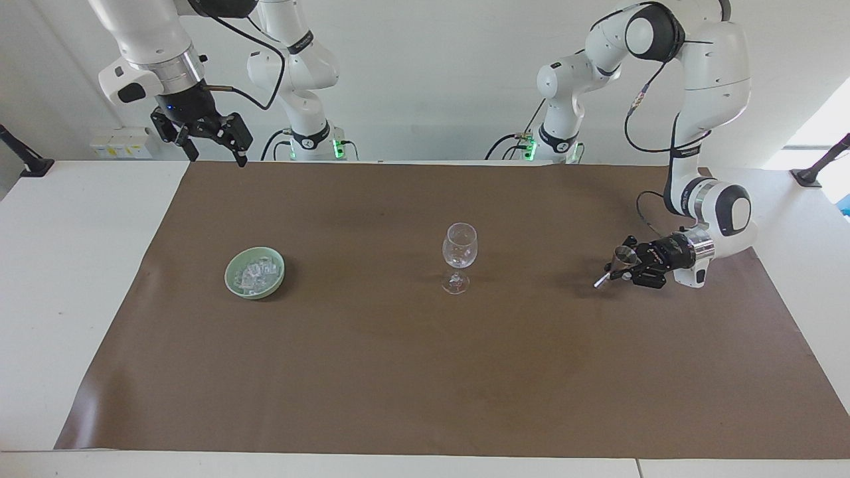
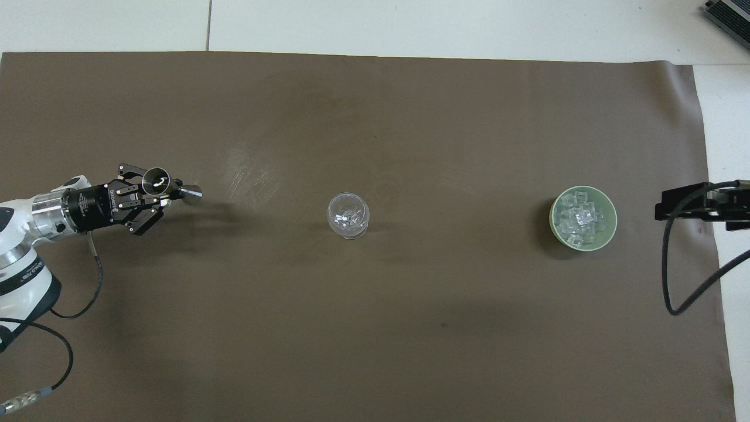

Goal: Pour wine and add ice with both arms
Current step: 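Carry the jigger with the left gripper over the wine glass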

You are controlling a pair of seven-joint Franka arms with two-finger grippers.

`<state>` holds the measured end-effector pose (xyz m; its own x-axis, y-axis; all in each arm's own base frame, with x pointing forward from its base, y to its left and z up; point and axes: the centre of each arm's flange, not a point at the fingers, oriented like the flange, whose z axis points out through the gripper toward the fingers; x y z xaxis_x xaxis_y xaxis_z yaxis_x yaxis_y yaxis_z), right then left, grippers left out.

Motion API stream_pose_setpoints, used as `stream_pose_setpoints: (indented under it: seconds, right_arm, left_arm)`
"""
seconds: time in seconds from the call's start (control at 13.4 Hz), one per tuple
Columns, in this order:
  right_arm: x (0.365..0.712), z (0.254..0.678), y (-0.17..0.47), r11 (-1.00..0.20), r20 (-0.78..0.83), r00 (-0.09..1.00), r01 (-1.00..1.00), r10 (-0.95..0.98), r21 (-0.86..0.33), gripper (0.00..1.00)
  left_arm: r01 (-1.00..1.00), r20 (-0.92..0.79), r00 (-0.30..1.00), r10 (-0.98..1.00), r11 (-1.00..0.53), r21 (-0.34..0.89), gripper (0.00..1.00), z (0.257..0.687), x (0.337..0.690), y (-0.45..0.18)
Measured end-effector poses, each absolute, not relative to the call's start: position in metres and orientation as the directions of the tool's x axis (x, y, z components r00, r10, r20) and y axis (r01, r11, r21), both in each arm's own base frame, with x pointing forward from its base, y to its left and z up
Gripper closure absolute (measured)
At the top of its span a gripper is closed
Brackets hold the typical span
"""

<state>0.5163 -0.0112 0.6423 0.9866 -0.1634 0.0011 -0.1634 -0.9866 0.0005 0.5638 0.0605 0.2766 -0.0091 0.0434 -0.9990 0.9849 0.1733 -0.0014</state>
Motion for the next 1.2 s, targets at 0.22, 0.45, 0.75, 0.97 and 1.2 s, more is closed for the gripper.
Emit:
stream_pose_setpoints:
  seconds: [0.22,0.45,0.75,0.97,1.2]
  right_arm:
    - [0.516,0.642,-0.011,-0.987,0.001,0.987,-0.163,-0.163,0.0,0.0]
    - [0.516,0.642,-0.011,-0.987,0.001,0.987,-0.163,-0.163,0.0,0.0]
    - [0.516,0.642,-0.011,-0.987,0.001,0.987,-0.163,-0.163,0.0,0.0]
    - [0.516,0.642,-0.011,-0.987,0.001,0.987,-0.163,-0.163,0.0,0.0]
    - [0.516,0.642,-0.011,-0.987,0.001,0.987,-0.163,-0.163,0.0,0.0]
  left_arm:
    - [0.989,-0.999,-0.006,0.045,0.148,0.0,0.8,0.291,0.565,0.045]
    - [0.994,-0.999,0.005,0.049,0.106,0.01,0.8,0.304,0.565,0.021]
    - [0.997,-0.999,0.014,0.045,0.074,0.017,0.8,0.318,0.567,-0.006]
    - [0.998,-0.997,0.027,0.069,0.059,0.031,0.8,0.331,0.569,-0.027]
    - [0.997,-0.993,0.039,0.114,0.054,0.046,0.8,0.349,0.571,-0.051]
